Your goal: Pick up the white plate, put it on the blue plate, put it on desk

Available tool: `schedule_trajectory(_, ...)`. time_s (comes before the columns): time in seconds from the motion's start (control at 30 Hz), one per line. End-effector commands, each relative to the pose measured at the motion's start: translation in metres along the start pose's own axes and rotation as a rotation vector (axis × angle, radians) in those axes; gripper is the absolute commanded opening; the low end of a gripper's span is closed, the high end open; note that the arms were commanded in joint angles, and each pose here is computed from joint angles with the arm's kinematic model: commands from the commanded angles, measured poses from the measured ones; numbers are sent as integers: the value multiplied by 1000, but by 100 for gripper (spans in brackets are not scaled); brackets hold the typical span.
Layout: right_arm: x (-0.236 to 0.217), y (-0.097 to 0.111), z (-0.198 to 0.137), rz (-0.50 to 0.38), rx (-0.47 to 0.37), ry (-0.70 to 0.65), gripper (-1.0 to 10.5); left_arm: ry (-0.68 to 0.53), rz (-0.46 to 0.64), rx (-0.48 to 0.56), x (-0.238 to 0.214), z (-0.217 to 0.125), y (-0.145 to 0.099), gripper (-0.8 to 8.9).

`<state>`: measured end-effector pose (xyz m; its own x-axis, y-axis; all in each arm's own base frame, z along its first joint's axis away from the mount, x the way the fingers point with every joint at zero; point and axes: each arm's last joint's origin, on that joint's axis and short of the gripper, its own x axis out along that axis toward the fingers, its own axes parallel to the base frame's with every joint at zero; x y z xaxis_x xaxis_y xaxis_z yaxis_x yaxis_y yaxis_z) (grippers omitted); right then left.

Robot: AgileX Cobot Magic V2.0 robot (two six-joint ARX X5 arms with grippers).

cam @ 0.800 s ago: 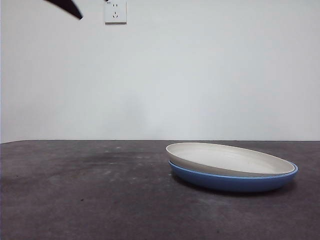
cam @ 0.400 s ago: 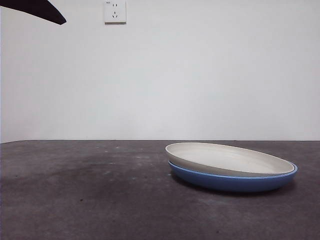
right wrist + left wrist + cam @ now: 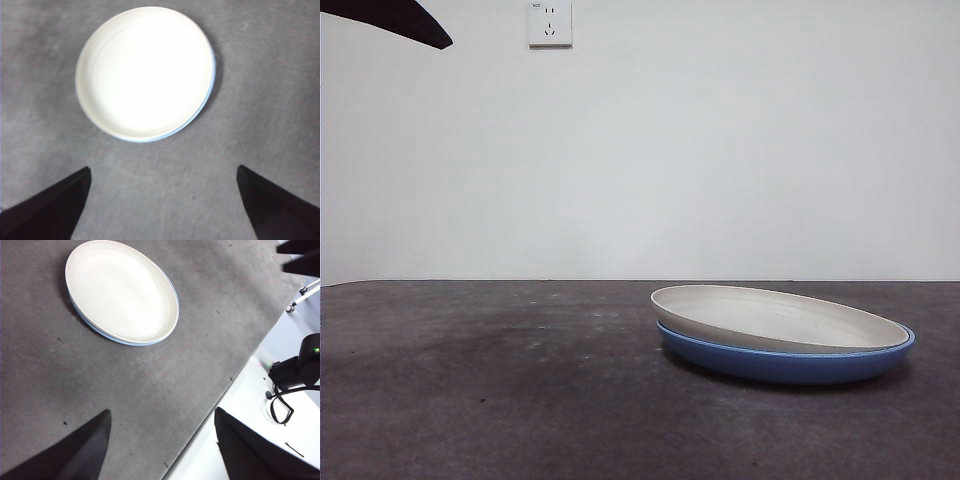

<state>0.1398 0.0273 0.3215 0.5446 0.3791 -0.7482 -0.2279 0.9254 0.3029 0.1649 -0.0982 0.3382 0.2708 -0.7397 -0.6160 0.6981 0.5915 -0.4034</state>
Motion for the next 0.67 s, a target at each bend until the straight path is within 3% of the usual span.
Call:
schedule_trajectory(0.03, 14, -2, 16, -2, 13, 4, 399, -5, -10, 26, 1, 2, -1, 335)
schedule_trajectory(0.33, 91, -23, 46, -16, 27, 137, 388, -5, -11, 26, 1, 2, -1, 335)
schedule_trajectory(0.67, 168, -47, 52, -21, 63, 251, 388, -6, -10, 27, 1, 2, -1, 335)
